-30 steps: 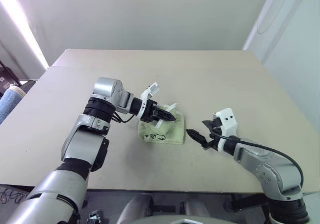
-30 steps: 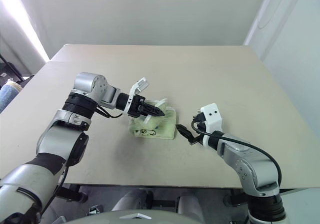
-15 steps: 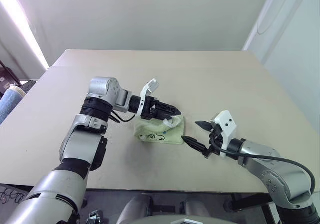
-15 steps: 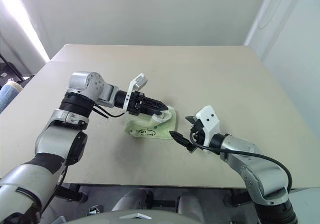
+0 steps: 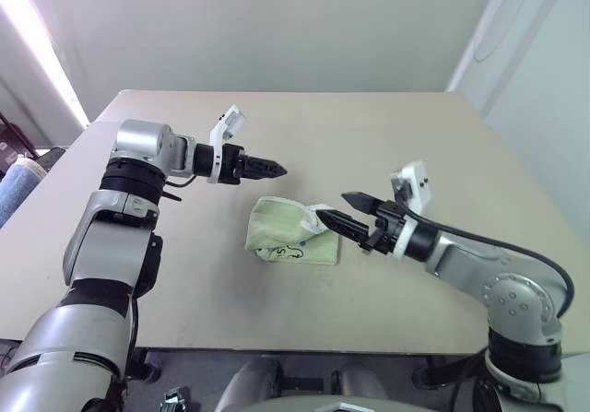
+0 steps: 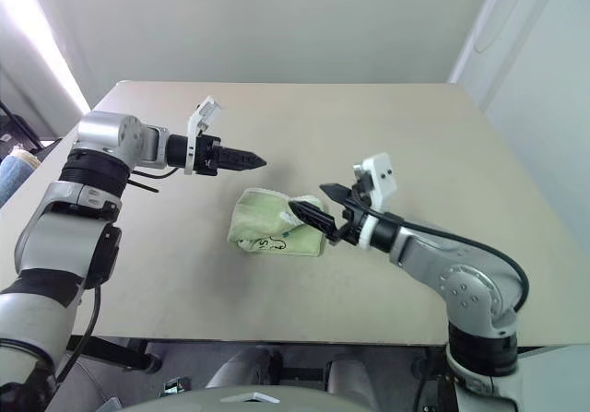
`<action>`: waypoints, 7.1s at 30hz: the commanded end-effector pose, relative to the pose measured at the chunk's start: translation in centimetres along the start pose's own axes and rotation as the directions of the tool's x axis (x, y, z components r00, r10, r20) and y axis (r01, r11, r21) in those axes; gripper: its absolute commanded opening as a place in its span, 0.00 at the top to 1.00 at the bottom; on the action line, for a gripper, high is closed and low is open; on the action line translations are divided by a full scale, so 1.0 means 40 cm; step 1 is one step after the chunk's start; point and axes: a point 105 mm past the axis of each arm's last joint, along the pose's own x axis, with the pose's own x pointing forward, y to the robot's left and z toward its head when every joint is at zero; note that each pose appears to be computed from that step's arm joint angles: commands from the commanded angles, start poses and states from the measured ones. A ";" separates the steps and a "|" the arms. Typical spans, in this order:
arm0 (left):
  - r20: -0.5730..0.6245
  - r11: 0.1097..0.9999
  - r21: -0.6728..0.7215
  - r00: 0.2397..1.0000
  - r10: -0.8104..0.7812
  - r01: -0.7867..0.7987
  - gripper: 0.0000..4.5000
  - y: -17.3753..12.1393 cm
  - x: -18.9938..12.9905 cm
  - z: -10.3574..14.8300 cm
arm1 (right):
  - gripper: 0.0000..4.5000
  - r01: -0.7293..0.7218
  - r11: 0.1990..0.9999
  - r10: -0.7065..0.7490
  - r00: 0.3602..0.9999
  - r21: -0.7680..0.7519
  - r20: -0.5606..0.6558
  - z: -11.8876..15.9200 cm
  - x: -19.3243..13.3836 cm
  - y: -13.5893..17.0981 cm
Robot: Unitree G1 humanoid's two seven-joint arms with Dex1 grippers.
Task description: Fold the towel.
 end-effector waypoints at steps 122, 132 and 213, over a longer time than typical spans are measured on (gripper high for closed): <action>0.060 0.837 0.546 0.998 0.007 -0.039 0.20 0.075 -0.079 -0.116 | 0.00 -0.278 0.847 0.125 0.933 -0.454 -0.339 -0.176 0.104 0.034; 0.071 0.823 0.566 0.997 0.003 -0.043 0.20 0.072 -0.029 -0.114 | 0.00 -0.293 0.797 0.041 0.898 -0.528 -0.437 -0.246 0.154 -0.035; 0.040 0.810 0.587 0.998 -0.046 0.014 0.19 0.068 0.036 -0.120 | 0.99 0.507 0.308 -0.912 0.399 -0.805 -0.098 -0.079 -0.354 -0.536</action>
